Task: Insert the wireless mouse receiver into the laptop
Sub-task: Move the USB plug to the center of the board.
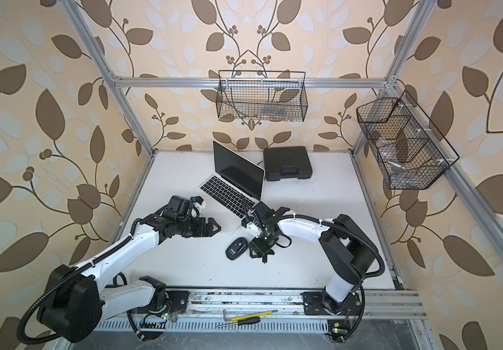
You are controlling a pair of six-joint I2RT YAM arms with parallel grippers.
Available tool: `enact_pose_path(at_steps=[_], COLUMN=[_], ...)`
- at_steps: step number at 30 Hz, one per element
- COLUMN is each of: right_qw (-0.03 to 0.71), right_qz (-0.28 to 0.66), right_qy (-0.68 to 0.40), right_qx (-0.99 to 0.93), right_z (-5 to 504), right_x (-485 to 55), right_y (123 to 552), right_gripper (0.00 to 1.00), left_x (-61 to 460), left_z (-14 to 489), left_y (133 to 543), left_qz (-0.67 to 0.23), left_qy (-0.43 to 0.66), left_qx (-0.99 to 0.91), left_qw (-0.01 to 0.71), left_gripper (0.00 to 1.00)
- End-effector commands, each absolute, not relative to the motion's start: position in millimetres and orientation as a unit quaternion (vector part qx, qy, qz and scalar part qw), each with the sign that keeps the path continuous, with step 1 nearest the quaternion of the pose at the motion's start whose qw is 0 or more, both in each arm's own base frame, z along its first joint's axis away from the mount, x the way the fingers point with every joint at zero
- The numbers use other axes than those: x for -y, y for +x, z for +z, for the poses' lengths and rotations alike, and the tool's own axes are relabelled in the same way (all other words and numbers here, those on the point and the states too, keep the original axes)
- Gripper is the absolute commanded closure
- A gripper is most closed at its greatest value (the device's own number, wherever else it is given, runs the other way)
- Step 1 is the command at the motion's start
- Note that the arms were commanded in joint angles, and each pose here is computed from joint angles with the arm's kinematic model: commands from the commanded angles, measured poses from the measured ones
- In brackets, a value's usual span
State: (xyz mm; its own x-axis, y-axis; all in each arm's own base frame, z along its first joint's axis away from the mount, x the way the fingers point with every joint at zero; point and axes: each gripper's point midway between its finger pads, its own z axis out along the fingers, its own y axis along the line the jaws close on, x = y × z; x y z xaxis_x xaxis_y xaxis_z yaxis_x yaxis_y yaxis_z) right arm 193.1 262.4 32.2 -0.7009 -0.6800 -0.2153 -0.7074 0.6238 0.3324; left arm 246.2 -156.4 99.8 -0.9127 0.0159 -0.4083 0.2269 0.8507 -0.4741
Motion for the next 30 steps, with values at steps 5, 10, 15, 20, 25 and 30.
enact_pose_path(at_steps=[5, 10, 15, 20, 25, 30], right_qw=[0.045, 0.055, 0.045, 0.054, 0.053, 0.047], right_qz=[0.124, 0.084, 0.091, 0.077, 0.052, 0.047], right_qy=[-0.474, -0.523, -0.557, -0.58, -0.611, -0.621], right_qx=[-0.871, -0.847, -0.824, -0.809, -0.788, -0.781], right_z=[32.3, 37.5, 37.6, 34.2, 23.1, 15.6], right_x=[-252.6, -245.8, -250.8, -247.2, -247.8, -248.4], right_y=[201.3, 211.5, 208.0, 208.0, 208.1, 207.9], right_gripper=[0.48, 0.56, 0.52, 0.51, 0.55, 0.61], left_x=[159.9, 163.8, 167.8, 168.9, 169.6, 165.3], left_z=[105.9, 105.3, 103.8, 103.3, 102.0, 101.6], left_y=[248.3, 248.6, 247.2, 247.0, 247.6, 249.1], left_qz=[-0.282, -0.293, -0.303, -0.305, -0.307, -0.302], left_qy=[0.064, 0.065, 0.069, 0.071, 0.071, 0.062], left_qx=[-0.936, -0.933, -0.932, -0.932, -0.932, -0.933], left_qw=[0.201, 0.196, 0.186, 0.183, 0.18, 0.183], left_gripper=[0.05, 0.05, 0.05, 0.05, 0.05, 0.05])
